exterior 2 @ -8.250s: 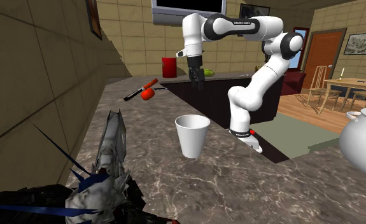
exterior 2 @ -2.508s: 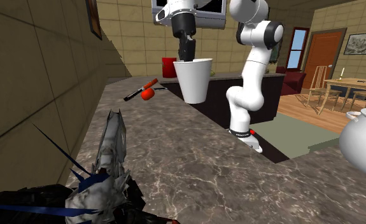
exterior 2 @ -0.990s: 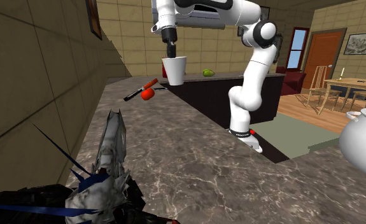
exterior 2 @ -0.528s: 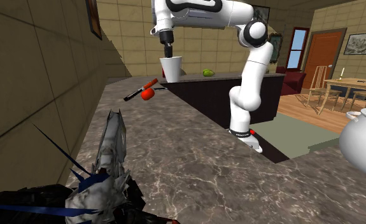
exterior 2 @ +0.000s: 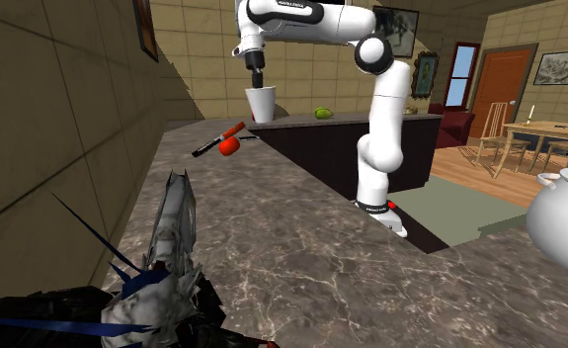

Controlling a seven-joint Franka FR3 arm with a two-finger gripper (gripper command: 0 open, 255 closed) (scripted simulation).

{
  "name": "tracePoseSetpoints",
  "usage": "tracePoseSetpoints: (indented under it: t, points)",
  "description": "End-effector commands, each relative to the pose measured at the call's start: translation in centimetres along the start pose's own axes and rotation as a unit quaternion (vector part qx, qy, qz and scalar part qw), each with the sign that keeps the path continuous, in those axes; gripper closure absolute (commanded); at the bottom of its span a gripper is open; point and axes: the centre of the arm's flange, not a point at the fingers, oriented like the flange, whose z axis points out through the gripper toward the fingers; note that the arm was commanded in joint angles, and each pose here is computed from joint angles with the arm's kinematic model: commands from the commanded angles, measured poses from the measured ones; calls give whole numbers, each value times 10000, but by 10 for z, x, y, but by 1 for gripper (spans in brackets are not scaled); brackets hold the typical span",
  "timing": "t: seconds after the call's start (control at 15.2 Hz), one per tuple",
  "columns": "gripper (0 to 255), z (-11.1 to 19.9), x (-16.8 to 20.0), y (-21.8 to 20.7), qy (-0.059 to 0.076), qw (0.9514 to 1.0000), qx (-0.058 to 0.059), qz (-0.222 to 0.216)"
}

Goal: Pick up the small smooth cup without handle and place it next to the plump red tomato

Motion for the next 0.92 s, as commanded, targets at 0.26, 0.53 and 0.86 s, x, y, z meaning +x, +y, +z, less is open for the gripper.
tracePoseSetpoints:
  t: [0.26,0.53,0.86]
  points:
    - [255,-16,-1,79,-2,10000,-4,-11]
    - [255,-28,-1,129,-2,10000,-4,-11]
    - [255,-2,0,134,-2,10000,-4,-11]
